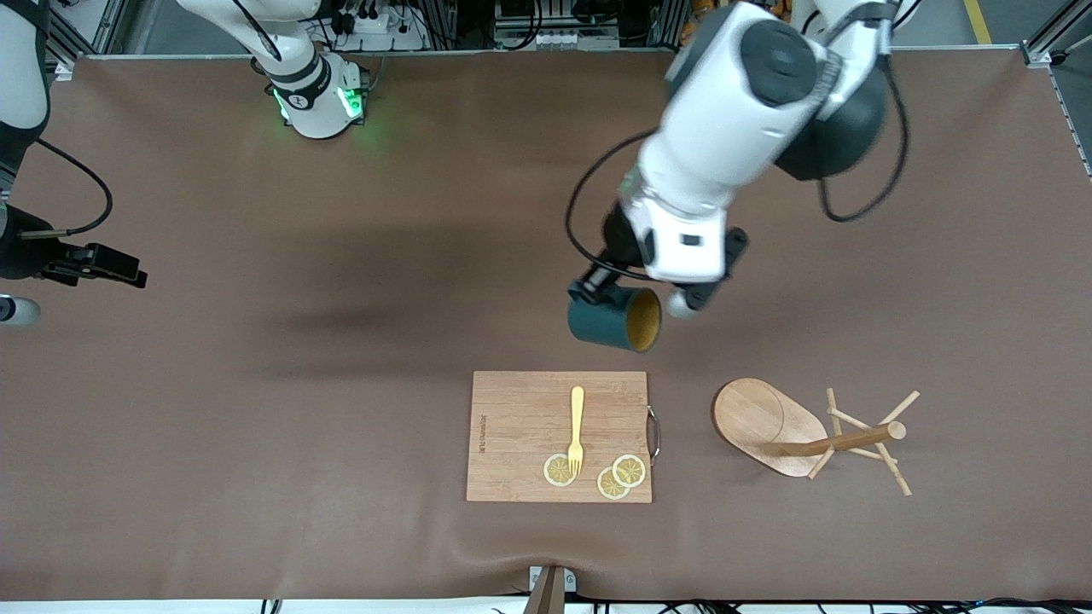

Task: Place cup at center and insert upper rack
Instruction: 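Lift the mug with the left gripper and carry it to the mug tree, then hang the mug onto a mug-tree peg with the left gripper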

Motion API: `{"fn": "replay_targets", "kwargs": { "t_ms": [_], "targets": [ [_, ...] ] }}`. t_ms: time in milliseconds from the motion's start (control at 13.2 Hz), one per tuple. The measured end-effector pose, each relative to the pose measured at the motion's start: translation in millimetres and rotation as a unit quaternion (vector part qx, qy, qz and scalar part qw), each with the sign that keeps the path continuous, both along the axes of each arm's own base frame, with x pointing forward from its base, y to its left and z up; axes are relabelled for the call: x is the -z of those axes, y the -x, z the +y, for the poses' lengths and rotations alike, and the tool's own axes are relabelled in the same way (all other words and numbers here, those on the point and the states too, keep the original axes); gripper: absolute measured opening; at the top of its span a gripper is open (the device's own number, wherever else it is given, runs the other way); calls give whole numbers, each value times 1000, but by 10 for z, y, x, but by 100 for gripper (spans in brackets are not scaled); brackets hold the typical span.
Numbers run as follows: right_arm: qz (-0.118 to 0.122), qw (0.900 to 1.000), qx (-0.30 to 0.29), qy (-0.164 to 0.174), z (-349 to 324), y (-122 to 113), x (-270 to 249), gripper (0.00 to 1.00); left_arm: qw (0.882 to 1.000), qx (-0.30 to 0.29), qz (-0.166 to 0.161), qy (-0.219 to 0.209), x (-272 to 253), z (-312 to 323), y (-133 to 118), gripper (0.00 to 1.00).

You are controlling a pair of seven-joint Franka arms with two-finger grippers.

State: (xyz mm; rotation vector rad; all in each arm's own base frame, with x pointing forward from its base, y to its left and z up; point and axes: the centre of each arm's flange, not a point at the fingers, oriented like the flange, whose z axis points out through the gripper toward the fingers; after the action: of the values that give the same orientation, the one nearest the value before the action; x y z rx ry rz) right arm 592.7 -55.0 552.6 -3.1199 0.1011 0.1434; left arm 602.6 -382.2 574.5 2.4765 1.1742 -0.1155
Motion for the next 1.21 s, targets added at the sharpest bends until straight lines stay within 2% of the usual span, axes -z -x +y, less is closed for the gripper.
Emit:
{"fn": "replay_targets", "kwargs": {
  "t_ms": [227,454,757,984,1211],
  "targets": [
    [30,999,26,0,6,68,44,100,997,11,-1,74,-63,875,-332,20],
    [39,999,33,0,18,88,55,100,988,3,3,151,13,1568,-511,20],
    [44,999,32,0,37,99,63,100,966,-27,15,255,210,2180,-719,20],
    [45,998,32,0,41,99,67,100,940,-44,38,336,401,2657,-838,20],
    [44,999,31,-1,54,98,65,100,921,-27,48,386,710,3124,-921,20]
  ]
}}
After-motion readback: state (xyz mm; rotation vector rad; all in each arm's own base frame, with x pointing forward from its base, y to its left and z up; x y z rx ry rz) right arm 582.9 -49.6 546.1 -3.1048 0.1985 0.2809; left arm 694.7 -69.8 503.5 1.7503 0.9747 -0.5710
